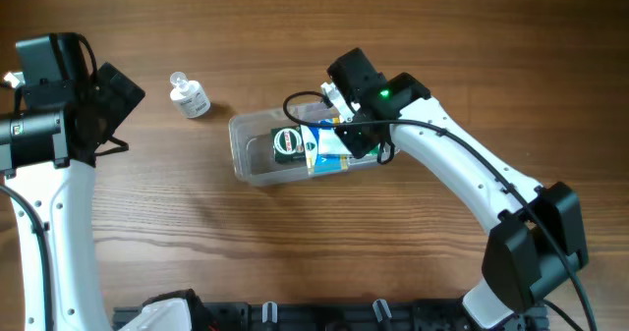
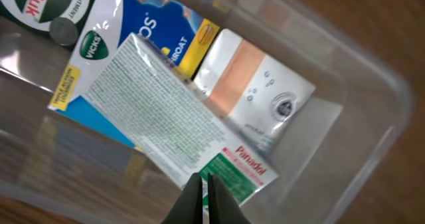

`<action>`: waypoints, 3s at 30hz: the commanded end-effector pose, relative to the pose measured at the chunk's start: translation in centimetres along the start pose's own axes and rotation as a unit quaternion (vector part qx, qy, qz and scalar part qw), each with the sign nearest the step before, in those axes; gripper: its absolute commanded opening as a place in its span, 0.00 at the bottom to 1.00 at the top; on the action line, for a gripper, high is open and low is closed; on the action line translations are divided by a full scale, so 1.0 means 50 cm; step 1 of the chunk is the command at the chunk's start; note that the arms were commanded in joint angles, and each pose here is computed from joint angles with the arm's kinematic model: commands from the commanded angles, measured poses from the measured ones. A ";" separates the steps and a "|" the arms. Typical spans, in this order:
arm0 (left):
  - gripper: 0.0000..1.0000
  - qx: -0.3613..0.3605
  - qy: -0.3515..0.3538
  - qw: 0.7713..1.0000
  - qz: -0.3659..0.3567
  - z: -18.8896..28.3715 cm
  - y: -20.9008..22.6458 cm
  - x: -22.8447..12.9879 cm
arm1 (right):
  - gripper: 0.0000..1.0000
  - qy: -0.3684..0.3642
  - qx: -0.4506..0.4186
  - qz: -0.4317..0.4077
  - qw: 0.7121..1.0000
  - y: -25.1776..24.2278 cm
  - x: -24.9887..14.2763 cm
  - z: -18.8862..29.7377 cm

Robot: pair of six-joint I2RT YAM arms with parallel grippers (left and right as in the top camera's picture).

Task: Pack container
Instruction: 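Lower the Panadol box into the container and open the right gripper, then raise the right gripper and withdraw it to the upper right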

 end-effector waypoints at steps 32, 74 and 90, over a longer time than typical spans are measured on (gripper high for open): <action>1.00 -0.001 -0.007 1.000 0.003 0.007 0.002 0.007 | 0.05 -0.014 0.005 -0.131 0.991 0.013 -0.023 -0.097; 1.00 -0.001 -0.007 1.000 0.003 0.007 0.002 0.007 | 1.00 -0.284 -0.107 -0.275 0.912 -0.152 -0.185 0.423; 1.00 -0.001 -0.007 1.000 0.003 0.007 0.002 0.007 | 1.00 -0.137 -0.078 -0.275 0.948 -0.191 -0.102 0.226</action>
Point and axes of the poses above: each gripper's point midway between its finger pads, its own z axis back along the fingers, its own y axis along the line the jaws close on, x = y × z, the point moved 7 cm from there along z, back along the fingers, and after that the axes turned 5 degrees about z, right-handed, at the moved point
